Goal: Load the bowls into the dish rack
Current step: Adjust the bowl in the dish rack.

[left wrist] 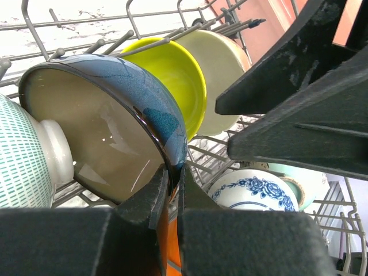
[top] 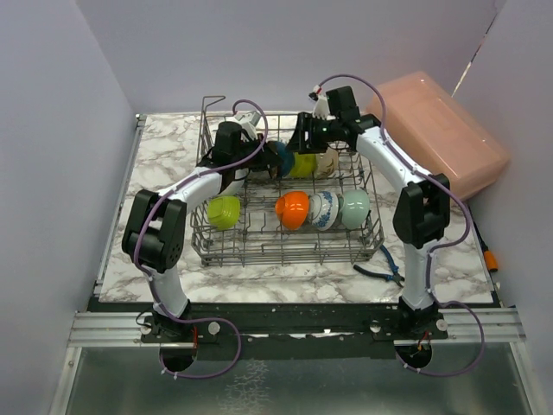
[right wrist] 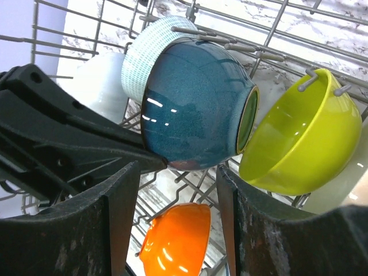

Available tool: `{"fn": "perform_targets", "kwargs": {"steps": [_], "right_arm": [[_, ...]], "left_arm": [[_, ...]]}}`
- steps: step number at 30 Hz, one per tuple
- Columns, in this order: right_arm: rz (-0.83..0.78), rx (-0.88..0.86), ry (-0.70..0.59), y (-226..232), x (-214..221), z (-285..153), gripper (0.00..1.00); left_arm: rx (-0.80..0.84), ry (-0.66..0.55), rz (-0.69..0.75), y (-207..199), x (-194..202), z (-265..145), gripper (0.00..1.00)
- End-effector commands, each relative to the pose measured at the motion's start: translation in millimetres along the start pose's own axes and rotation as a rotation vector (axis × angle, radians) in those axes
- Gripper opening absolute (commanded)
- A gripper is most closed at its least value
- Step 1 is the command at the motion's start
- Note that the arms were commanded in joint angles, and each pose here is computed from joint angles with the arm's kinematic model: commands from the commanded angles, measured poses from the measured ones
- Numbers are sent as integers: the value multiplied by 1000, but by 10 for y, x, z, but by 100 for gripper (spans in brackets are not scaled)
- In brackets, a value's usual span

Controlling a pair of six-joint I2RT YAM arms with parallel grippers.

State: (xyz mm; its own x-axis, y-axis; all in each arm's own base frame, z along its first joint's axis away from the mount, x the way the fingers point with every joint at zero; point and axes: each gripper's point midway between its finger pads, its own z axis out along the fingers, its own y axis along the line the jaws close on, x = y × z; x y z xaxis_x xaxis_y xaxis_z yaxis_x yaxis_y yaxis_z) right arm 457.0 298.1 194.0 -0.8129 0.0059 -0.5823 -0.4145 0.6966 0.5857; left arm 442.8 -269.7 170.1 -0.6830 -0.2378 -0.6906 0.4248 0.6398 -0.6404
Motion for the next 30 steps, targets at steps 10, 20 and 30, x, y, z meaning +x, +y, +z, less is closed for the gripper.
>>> {"fn": "perform_targets", "kwargs": {"steps": [10, 20, 30], "right_arm": [[49, 118, 72, -240, 114, 400, 59], [83, 53, 105, -186, 228, 550, 59], [125, -19, 130, -123, 335, 685, 48]], "left_arm": [[-46, -9, 72, -107, -181, -170, 5], [-19, -11, 83, -185, -218, -191, 19], [-2, -66, 97, -367, -457, -373, 46]]}}
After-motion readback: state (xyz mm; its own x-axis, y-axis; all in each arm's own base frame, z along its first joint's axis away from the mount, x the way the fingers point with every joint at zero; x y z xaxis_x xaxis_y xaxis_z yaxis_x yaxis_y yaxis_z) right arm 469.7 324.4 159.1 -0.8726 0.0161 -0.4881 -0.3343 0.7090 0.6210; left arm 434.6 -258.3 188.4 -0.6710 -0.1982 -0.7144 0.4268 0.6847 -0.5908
